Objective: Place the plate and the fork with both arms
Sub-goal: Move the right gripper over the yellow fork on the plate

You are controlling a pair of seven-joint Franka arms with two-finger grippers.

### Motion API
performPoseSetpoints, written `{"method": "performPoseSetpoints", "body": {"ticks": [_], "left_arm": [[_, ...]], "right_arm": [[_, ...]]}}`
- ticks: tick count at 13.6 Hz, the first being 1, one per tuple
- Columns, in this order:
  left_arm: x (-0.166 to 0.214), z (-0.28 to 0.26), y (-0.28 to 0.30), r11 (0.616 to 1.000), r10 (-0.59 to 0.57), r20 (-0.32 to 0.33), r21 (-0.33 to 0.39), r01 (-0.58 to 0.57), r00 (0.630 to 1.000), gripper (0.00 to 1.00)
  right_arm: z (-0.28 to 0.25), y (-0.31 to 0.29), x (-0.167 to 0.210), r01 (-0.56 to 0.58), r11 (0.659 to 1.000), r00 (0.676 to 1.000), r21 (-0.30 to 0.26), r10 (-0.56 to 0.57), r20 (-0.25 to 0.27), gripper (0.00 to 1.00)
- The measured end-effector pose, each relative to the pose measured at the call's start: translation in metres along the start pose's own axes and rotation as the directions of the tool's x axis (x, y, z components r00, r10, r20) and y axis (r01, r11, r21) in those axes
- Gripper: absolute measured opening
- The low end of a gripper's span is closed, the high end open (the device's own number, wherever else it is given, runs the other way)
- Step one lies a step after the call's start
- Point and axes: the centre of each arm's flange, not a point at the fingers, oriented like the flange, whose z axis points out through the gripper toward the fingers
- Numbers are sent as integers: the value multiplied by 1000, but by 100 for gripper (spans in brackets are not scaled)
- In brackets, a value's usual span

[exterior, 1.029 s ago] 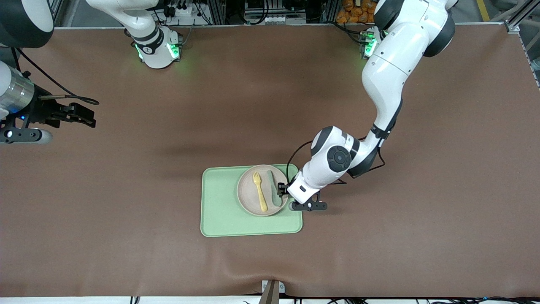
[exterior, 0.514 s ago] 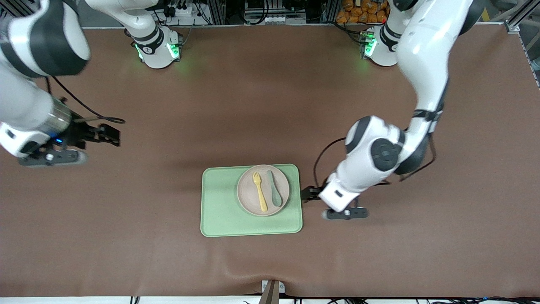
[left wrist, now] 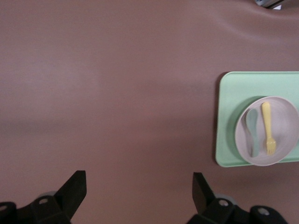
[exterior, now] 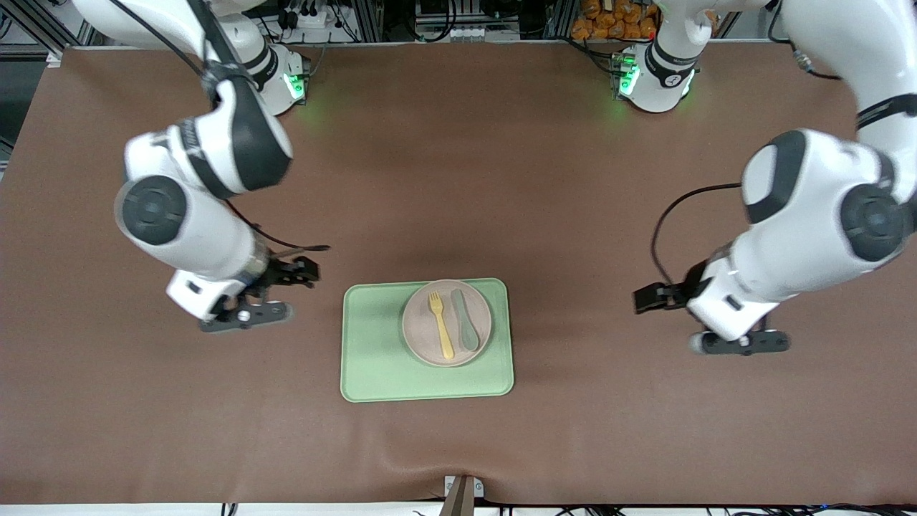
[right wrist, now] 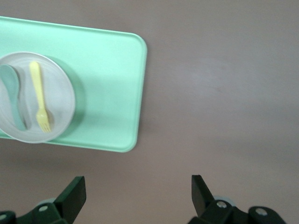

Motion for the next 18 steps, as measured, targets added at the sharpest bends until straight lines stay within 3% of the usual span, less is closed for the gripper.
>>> {"method": "performPoseSetpoints", "body": {"ticks": [5,7,9,11,14,18], "left_arm": [[-38,-64,-40,994,61,14,87,-62,998,100],[-58,-86,-65,988,89,24,122,-91,996,100],[-81,-107,-88,984,90,16,153,-91,996,100],[-105,-124,-95,984,81,19,158,-83,997,100],[-122,-133,-95,984,78,32,159,-82,996,100],[-127,-144,-94,984,79,21,159,-81,997,100]], "right_arm": [[60,-67,25,-52,998,994,35,55,-96,100],[88,-91,26,-40,998,994,38,44,-97,96],[108,-105,26,-25,999,995,40,29,-100,81],[124,-119,23,-7,999,996,35,10,-86,75],[142,-144,16,21,999,997,30,-19,-75,74],[165,-171,12,31,998,994,46,-26,-109,73]]}}
